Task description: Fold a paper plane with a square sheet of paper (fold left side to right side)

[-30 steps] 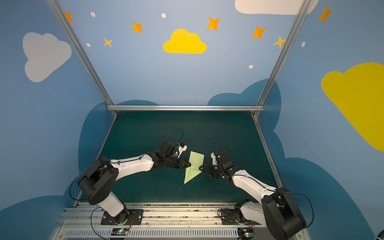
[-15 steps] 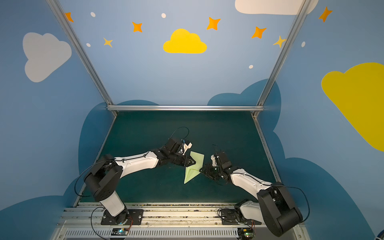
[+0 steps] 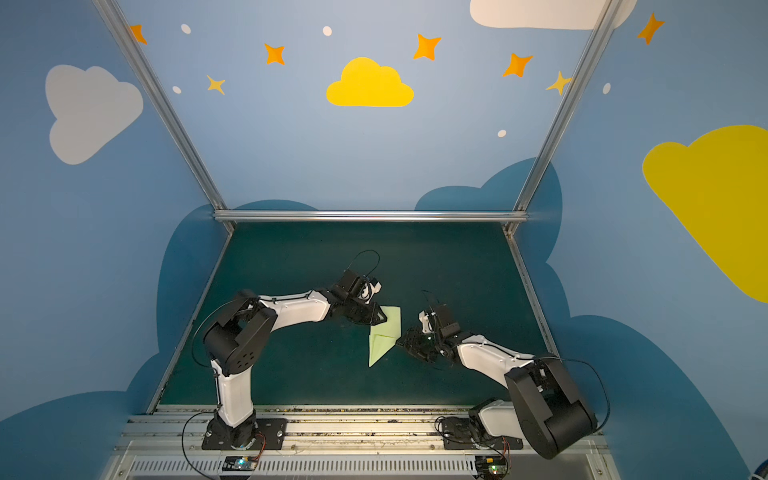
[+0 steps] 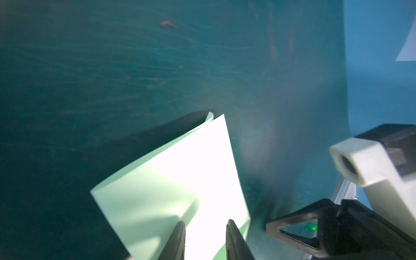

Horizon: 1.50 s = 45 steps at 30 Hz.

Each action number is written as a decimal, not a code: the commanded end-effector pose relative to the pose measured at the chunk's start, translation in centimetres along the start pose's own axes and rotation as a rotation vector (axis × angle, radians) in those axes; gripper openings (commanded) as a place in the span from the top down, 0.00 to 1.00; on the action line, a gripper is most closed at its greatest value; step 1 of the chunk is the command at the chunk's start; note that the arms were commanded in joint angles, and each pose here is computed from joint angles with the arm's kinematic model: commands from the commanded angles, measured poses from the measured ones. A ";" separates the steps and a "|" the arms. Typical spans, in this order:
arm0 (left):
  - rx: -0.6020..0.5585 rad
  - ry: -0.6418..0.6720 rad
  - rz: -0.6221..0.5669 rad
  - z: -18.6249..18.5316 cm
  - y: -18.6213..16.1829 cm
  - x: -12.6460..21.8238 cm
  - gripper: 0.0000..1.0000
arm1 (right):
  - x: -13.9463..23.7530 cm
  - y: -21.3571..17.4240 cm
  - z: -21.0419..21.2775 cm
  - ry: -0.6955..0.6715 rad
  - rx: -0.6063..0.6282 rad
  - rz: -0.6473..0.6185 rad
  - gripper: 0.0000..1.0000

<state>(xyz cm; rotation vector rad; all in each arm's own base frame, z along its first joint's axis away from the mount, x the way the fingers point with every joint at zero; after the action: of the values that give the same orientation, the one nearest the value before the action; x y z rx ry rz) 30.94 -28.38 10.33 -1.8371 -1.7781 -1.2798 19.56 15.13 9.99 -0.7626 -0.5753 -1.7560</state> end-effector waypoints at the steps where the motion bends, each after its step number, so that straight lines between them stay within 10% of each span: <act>1: 0.001 0.003 0.001 0.7 0.0 -0.1 0.68 | -0.2 0.5 0.8 0.034 0.014 0.002 0.44; 16: 0.017 -0.005 0.001 1.6 -0.7 0.0 0.69 | -2.2 2.7 2.2 0.058 0.009 0.005 0.50; 26: -0.010 -0.044 -0.025 0.6 0.9 1.3 0.68 | -2.3 3.4 2.8 0.058 0.028 -0.002 1.00; 45: -0.048 -0.103 -0.097 -3.4 -6.1 7.8 0.67 | -0.4 -0.1 4.0 -0.074 -0.007 -0.123 1.00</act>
<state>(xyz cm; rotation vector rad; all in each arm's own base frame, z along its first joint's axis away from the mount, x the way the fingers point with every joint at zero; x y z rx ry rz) 24.06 -24.28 15.36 -1.8928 -1.9288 -1.2595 20.71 18.70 12.41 -0.7400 -0.6615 -1.7966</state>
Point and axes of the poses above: each gripper's point midway between its finger pads, its own x axis back along the fingers, its own z axis along the line the jaws close on, y = z × x, the point moved 9 cm from there along x, back along the fingers, and after that the axes turned 4 degrees about -x, right-handed, at the moved point
